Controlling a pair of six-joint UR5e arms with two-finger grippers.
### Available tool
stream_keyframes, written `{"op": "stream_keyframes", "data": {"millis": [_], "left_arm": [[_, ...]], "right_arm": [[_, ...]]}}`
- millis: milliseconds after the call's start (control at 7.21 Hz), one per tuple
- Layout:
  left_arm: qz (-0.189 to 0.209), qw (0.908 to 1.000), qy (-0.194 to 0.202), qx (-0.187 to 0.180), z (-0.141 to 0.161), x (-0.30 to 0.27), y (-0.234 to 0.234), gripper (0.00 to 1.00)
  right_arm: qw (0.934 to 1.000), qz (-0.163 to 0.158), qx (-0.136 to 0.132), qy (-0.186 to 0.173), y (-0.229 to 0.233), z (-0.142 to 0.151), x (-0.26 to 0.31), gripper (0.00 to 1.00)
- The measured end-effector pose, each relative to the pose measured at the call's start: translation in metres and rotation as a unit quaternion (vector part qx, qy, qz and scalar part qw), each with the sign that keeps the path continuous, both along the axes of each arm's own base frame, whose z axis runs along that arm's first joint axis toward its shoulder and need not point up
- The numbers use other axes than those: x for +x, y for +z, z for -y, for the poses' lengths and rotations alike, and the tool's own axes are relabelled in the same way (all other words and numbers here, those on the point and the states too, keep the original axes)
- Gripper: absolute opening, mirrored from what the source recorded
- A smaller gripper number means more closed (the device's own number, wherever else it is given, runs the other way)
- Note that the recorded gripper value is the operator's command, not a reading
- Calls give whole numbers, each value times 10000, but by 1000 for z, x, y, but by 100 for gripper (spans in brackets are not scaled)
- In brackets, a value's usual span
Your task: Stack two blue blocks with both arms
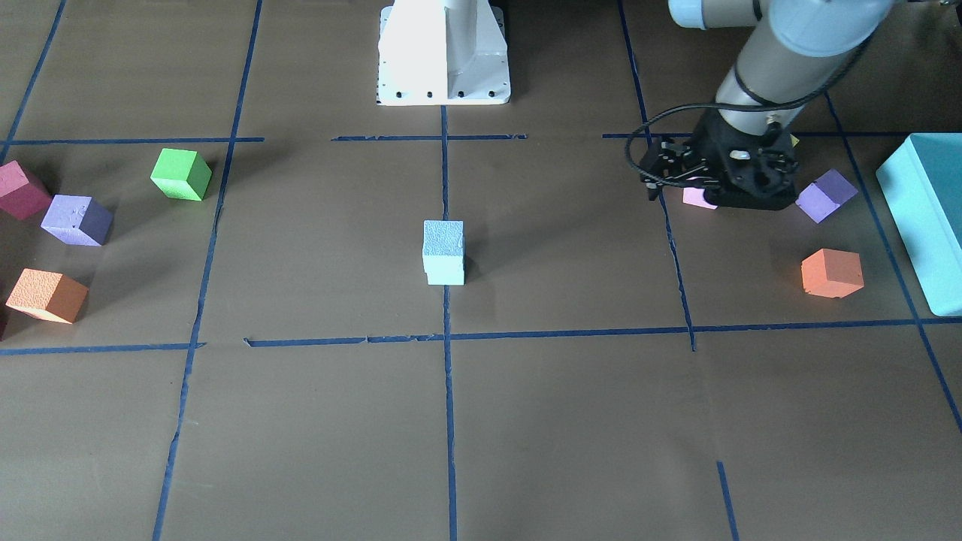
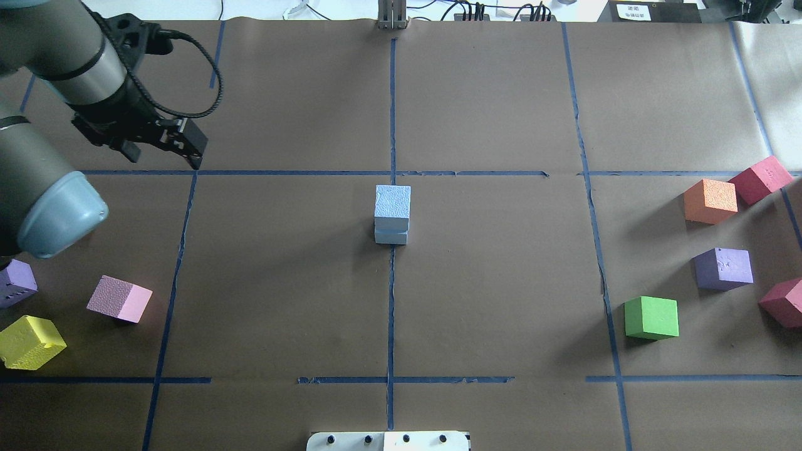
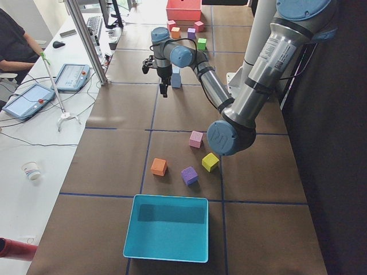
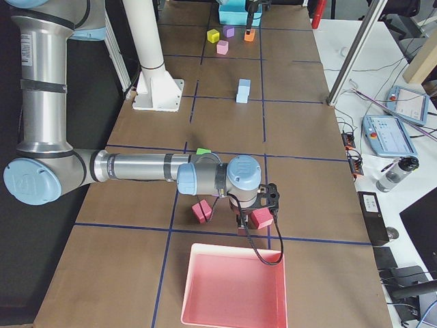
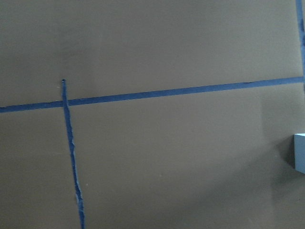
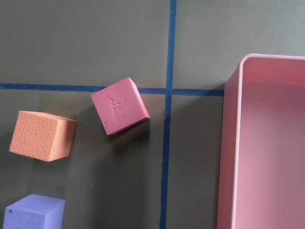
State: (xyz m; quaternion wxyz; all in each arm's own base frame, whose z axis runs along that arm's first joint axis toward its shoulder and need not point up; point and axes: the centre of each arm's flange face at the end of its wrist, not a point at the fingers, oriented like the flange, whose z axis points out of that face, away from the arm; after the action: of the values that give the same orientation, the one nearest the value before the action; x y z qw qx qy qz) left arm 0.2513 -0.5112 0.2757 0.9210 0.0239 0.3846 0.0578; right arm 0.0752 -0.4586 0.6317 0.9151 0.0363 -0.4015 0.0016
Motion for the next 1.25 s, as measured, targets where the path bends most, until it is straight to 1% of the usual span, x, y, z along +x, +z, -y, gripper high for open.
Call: {"op": "stream_keyframes", "data": {"millis": [416,694,832,1110,1249], "left_arm": [[30,9996,187,186,9,-163,123,100],[110,9996,190,178,-1,-254,216,100],[100,9997,122,175,-9,-281,262,100],[-61,9998,1,167,-20,-302,343,100],[-108,9998,-38,168,-22,-303,366,100]], "right_arm": [[9999,34,-38,100,-1,-1,0,100],[9999,39,-18,103,-3,-1,0,100],[9999,40,-10,100,-4,0,0,100],[9999,40,6,102,-5,1,0,100],[9999,40,18,103,-6,2,0,100]]}}
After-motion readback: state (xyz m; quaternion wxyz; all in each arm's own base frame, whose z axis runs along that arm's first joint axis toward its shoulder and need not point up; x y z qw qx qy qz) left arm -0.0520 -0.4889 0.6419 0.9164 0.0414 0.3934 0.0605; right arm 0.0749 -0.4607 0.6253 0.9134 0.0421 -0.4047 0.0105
